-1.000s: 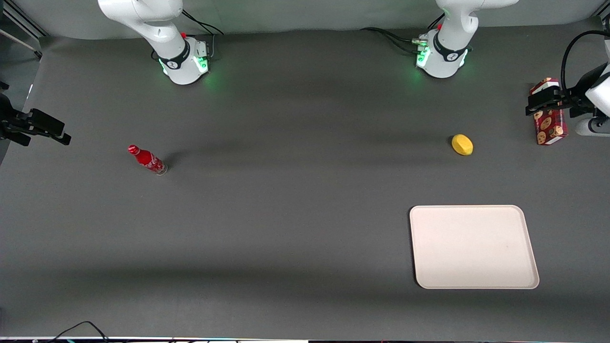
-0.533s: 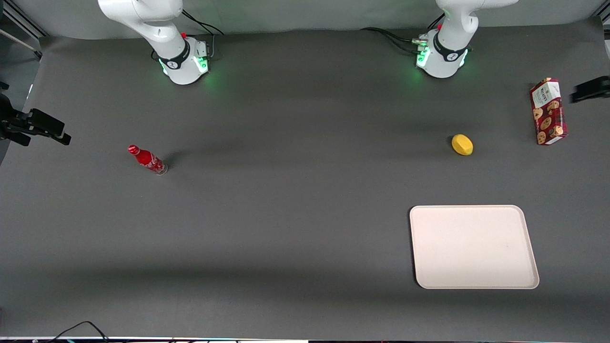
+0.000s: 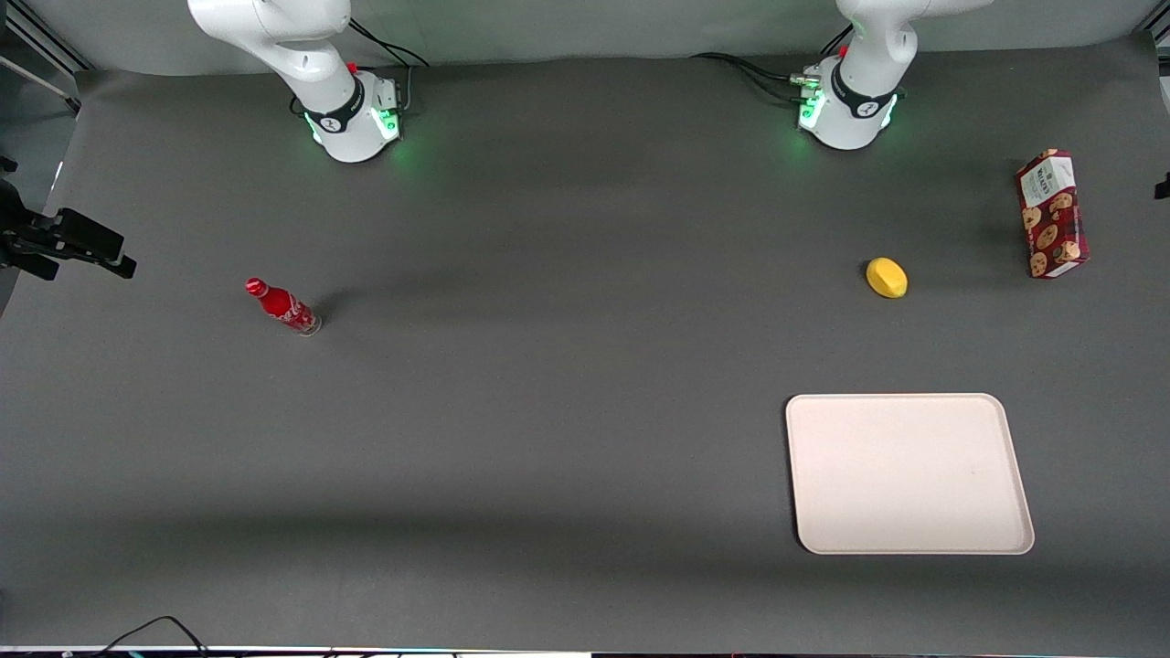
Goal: Place red cookie box on tray
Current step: 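Move the left gripper down to the red plaid shortbread box, then close the left gripper around the shortbread box, then lift the box and carry it over the white tray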
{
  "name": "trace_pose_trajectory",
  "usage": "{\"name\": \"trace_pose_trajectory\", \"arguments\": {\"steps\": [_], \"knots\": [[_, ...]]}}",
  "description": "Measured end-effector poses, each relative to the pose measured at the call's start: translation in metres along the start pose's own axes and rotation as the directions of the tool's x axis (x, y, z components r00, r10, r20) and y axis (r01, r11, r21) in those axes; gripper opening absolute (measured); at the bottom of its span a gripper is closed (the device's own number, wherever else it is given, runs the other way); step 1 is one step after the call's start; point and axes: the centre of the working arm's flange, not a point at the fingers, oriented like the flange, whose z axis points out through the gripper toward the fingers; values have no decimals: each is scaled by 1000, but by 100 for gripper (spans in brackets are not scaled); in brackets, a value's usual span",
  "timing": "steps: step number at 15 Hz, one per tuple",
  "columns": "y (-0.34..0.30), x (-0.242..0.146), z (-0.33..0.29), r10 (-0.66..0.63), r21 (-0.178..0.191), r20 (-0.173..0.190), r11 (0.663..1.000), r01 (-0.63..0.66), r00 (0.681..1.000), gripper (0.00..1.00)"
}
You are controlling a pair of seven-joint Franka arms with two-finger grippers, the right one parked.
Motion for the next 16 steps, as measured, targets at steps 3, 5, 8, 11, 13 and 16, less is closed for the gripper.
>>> {"name": "trace_pose_trajectory", "arguments": {"steps": [3, 5, 8, 11, 13, 16], "knots": [[-28, -25, 102, 36, -10, -30, 999, -36, 999, 100], [-28, -39, 155, 38, -5, -53, 999, -38, 998, 100], [-15, -52, 209, 47, 15, -95, 999, -46, 994, 100], [-10, -62, 246, 66, 49, -109, 997, -61, 992, 100], [-13, -67, 261, 59, 64, -112, 997, -52, 992, 90], [-12, -69, 276, 30, 51, -110, 998, -25, 993, 56]]}}
